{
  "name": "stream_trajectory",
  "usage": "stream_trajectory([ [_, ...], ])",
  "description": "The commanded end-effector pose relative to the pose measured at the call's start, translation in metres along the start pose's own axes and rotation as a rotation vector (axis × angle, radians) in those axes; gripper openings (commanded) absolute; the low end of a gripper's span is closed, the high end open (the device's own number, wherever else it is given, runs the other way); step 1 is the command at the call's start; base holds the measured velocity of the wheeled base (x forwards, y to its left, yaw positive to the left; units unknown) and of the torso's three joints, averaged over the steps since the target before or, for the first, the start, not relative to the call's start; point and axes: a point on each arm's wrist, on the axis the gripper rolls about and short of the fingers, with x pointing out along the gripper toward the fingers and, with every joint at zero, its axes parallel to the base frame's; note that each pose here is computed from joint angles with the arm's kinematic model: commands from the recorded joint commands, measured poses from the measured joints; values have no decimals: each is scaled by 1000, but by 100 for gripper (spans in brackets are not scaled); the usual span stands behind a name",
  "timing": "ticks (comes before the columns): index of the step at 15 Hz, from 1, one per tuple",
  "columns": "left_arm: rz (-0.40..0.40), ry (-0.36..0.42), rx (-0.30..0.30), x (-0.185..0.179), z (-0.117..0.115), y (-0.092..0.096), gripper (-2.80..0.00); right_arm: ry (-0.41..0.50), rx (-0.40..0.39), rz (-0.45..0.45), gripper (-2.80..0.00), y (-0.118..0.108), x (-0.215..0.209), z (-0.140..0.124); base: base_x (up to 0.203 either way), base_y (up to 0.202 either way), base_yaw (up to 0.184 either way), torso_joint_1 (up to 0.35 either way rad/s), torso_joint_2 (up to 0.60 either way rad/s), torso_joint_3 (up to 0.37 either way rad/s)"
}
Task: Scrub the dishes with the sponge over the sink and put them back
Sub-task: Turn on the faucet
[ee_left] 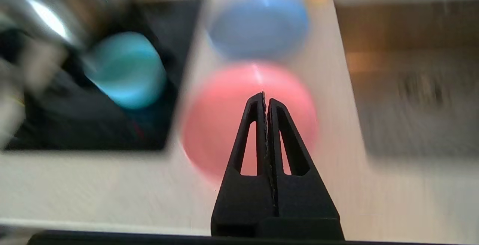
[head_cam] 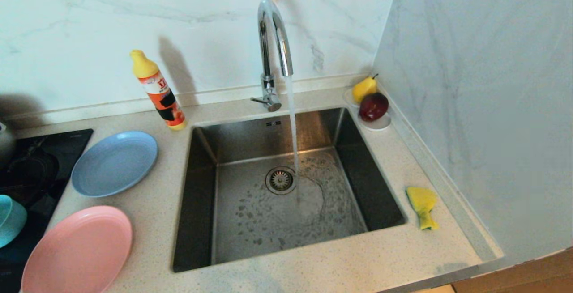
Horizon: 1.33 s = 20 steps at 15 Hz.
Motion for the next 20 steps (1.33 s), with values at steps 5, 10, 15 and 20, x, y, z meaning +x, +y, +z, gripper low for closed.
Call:
stream_trajectory([
  [5,-276,56,18,2,-48,-11,-280,0,0,0,-280,0,0,0,0,0,0,0,0,0],
  [10,-265,47,0,3,-48,-11,-280,0,0,0,-280,0,0,0,0,0,0,0,0,0],
  [15,-259,8,-25,4,-47,-11,-280,0,0,0,-280,0,0,0,0,0,0,0,0,0],
  [20,-259,7,-27,4,-47,-11,-280,0,0,0,-280,0,0,0,0,0,0,0,0,0],
])
